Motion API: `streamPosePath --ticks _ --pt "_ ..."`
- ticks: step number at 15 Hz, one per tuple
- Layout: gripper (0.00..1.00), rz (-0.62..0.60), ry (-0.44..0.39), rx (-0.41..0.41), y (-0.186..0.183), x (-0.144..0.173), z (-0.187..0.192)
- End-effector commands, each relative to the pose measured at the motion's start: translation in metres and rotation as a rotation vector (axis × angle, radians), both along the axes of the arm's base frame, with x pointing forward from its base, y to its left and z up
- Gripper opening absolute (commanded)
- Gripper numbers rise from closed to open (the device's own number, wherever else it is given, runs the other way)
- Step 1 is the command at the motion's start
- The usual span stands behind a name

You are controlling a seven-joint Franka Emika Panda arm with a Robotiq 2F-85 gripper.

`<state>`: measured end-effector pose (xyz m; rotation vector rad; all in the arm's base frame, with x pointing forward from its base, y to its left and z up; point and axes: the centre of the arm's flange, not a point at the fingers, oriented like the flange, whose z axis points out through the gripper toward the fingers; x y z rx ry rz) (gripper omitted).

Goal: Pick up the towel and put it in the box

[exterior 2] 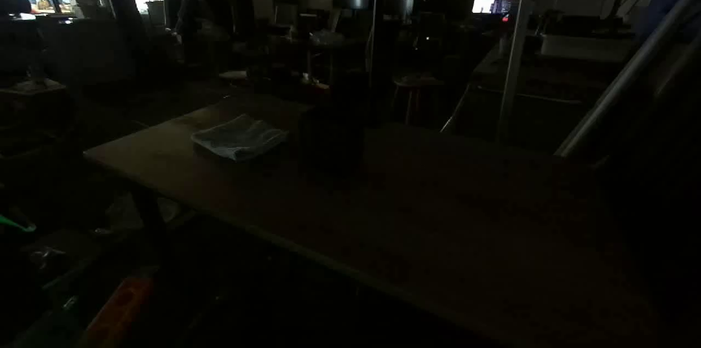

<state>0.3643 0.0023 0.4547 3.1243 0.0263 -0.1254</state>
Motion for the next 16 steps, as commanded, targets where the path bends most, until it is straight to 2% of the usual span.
streamPosePath --ticks 1,11,16 --pt "1.00 0.000 -0.002 0.000 0.000 0.000 0.001" --pt "1.00 0.000 -0.006 0.000 0.000 0.000 0.002" --pt "1.00 0.018 -0.011 -0.028 0.024 0.017 0.001"
